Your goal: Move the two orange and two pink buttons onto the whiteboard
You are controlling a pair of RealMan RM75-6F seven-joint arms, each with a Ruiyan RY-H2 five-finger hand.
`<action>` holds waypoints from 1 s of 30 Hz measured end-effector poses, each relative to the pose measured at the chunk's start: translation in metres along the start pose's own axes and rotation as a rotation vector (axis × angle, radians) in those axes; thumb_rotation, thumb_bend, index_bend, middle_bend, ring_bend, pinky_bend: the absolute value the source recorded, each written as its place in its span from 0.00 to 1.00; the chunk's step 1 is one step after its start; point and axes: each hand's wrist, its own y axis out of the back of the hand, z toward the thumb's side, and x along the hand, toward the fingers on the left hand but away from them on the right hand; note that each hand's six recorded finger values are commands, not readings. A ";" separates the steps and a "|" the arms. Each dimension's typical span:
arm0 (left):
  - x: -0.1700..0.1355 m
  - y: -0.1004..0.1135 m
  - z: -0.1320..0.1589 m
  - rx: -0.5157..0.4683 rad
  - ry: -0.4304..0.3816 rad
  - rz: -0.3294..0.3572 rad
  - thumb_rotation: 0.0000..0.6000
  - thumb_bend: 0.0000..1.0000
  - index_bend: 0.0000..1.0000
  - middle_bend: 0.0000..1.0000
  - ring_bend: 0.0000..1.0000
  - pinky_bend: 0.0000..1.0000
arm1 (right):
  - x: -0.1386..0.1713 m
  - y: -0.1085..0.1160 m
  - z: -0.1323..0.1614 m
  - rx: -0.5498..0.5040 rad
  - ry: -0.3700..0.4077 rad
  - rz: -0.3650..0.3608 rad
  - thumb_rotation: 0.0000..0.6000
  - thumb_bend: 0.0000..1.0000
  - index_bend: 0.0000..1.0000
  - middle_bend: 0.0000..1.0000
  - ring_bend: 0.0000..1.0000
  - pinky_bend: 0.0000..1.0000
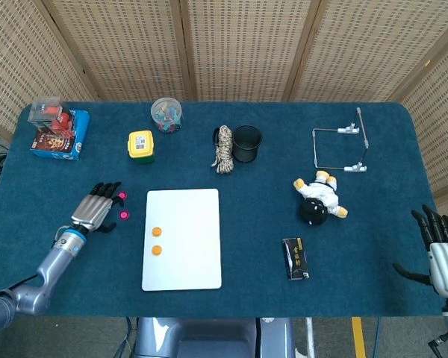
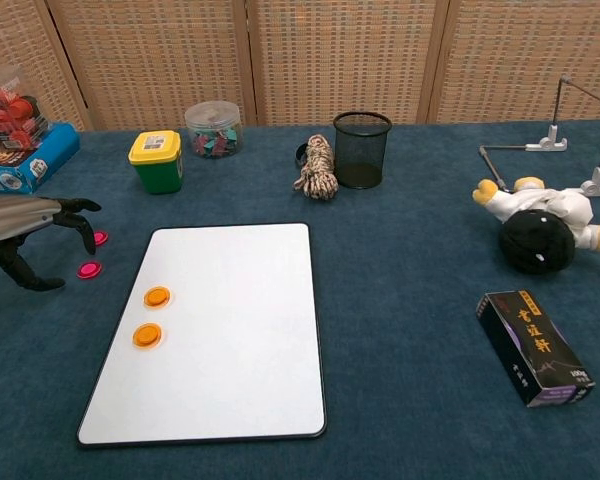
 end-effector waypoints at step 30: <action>0.004 -0.005 0.014 0.022 0.001 0.006 1.00 0.38 0.52 0.00 0.00 0.00 | 0.000 0.000 -0.001 -0.013 0.001 0.006 1.00 0.00 0.00 0.00 0.00 0.00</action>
